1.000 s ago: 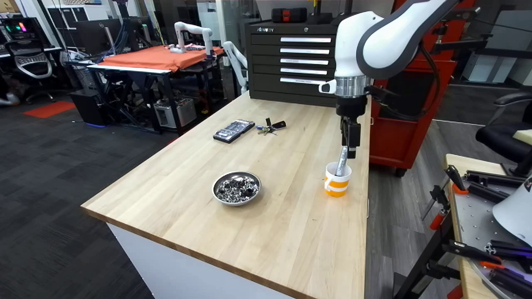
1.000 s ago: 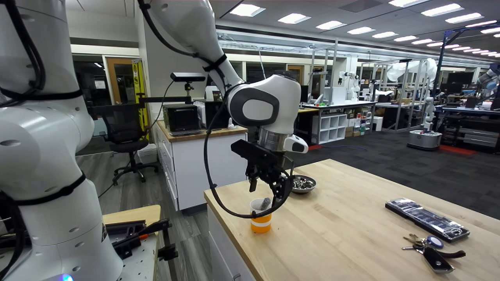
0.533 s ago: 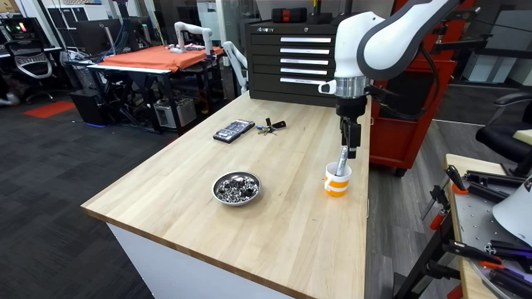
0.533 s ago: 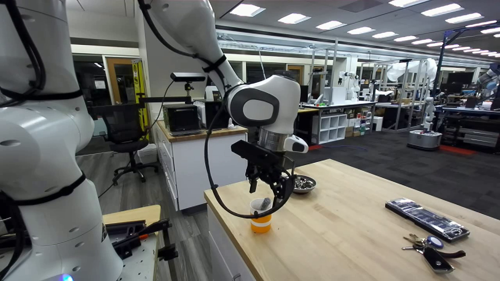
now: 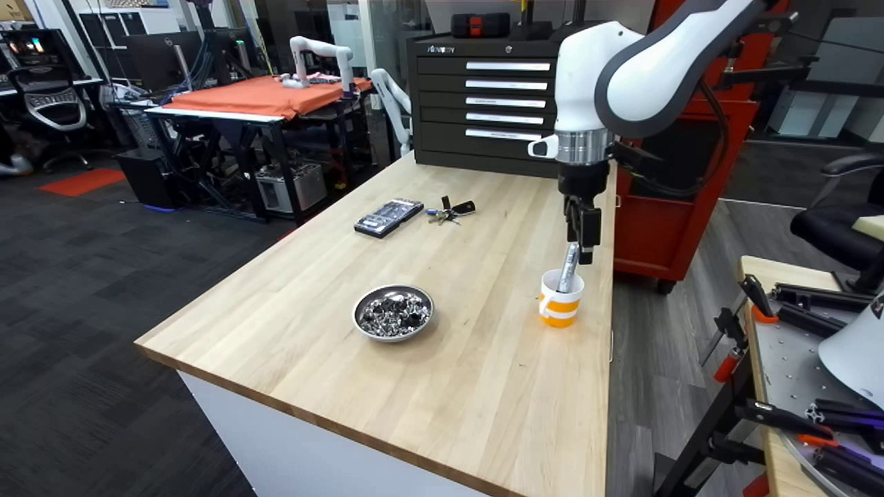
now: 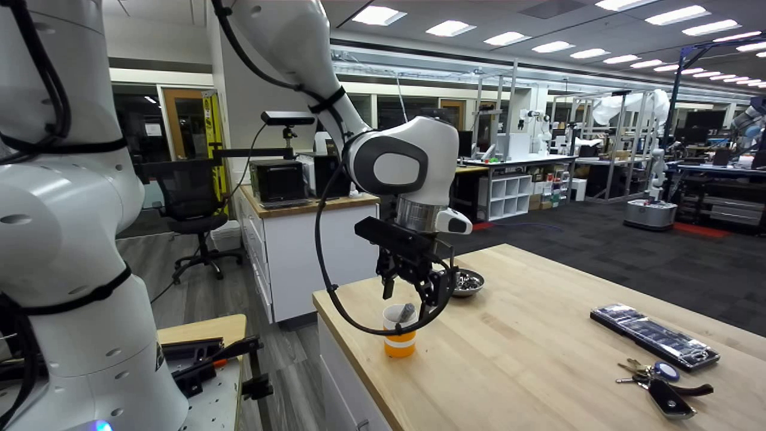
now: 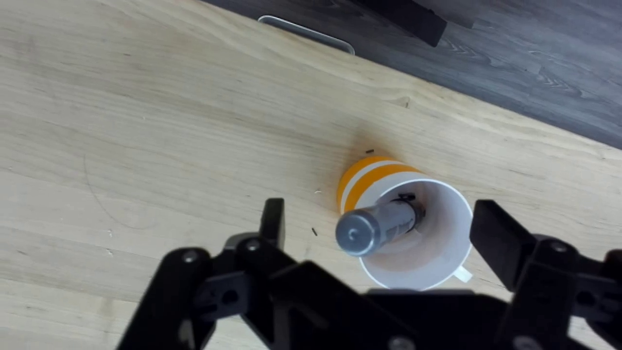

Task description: Take the pen from the bowl and put it on the table

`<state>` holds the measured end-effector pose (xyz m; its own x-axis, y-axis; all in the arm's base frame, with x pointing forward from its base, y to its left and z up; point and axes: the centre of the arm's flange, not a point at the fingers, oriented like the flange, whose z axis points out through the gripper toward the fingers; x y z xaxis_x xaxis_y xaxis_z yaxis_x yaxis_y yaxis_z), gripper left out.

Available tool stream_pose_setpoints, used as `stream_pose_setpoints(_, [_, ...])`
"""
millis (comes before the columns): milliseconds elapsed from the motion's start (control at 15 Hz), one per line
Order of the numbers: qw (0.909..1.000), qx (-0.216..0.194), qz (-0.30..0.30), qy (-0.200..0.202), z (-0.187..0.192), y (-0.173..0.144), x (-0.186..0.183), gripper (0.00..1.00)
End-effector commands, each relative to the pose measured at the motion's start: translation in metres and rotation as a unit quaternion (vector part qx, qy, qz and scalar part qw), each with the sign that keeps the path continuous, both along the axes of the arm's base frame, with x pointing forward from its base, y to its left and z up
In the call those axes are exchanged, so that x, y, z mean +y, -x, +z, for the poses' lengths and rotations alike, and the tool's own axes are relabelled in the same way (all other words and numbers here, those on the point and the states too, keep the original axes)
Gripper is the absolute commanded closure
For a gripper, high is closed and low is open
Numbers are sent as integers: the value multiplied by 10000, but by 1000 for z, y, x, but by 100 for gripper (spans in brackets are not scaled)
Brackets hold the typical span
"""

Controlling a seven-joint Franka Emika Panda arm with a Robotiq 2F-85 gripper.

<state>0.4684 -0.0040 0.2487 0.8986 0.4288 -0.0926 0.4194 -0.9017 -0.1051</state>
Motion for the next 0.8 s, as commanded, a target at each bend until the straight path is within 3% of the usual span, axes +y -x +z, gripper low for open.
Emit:
stream_pose_setpoints(0, [9998, -163, 65, 43, -5, -7, 1, 31])
stream_pose_setpoints(600, [9996, -279, 92, 38, -2, -11, 5, 89])
stream_pose_setpoints(733, [9997, -241, 95, 17, 5, -13, 8, 93])
